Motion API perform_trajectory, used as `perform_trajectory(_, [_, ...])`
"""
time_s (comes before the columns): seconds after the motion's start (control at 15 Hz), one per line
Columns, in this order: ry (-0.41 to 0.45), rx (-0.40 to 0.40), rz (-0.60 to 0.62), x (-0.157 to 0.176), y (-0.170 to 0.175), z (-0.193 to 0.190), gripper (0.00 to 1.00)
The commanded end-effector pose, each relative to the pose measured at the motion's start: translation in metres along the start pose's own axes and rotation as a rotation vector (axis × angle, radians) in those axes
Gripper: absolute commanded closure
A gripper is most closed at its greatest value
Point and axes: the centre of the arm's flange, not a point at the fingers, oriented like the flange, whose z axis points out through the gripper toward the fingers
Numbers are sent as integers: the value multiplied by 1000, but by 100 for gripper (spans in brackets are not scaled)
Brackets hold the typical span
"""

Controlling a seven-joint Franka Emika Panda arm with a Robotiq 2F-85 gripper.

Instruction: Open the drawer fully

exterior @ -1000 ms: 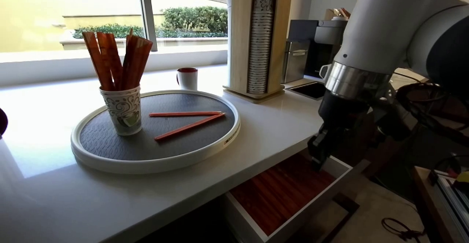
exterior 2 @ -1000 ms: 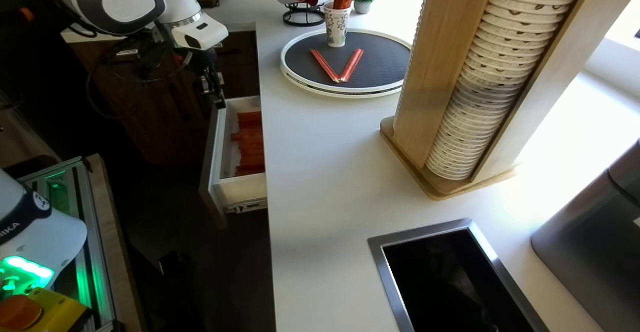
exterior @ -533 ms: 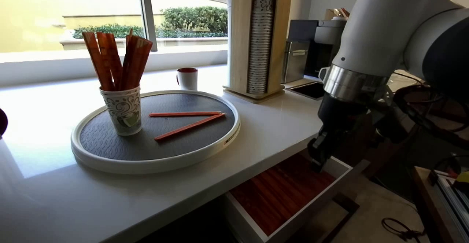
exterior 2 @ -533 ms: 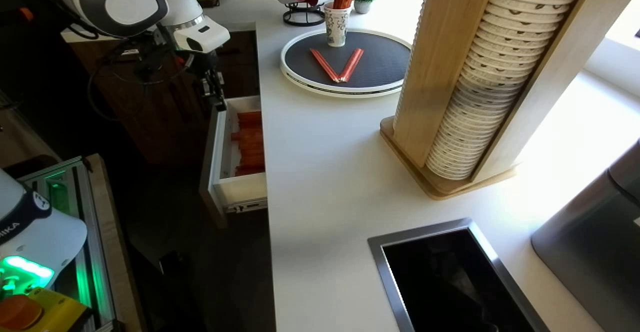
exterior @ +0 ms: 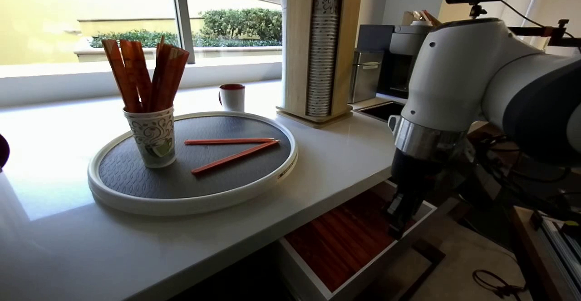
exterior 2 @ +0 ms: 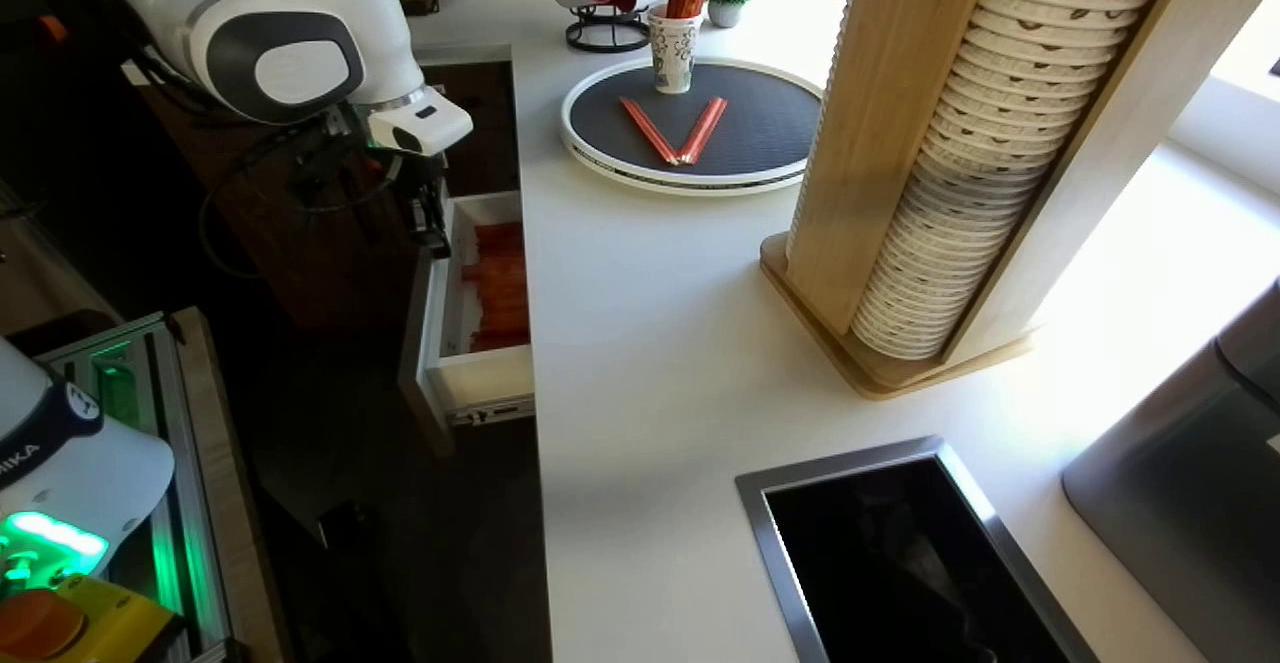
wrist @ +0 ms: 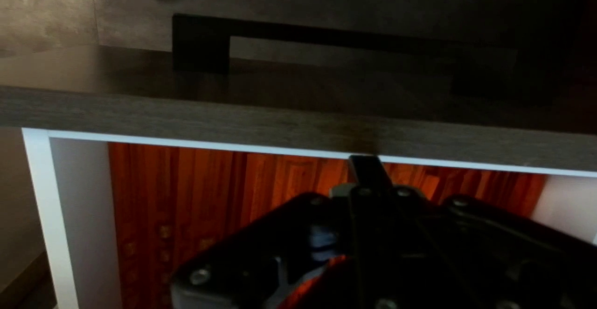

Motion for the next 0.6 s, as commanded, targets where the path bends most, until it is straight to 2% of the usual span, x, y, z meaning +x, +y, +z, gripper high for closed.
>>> perform_trajectory(0.0, [9, -9, -18, 2, -10, 17, 100])
perform_trajectory(0.2, [-38, 2, -29, -1, -15, 26, 100])
perform_trajectory(0.53, [-126, 65, -21, -10, -24, 29, 100])
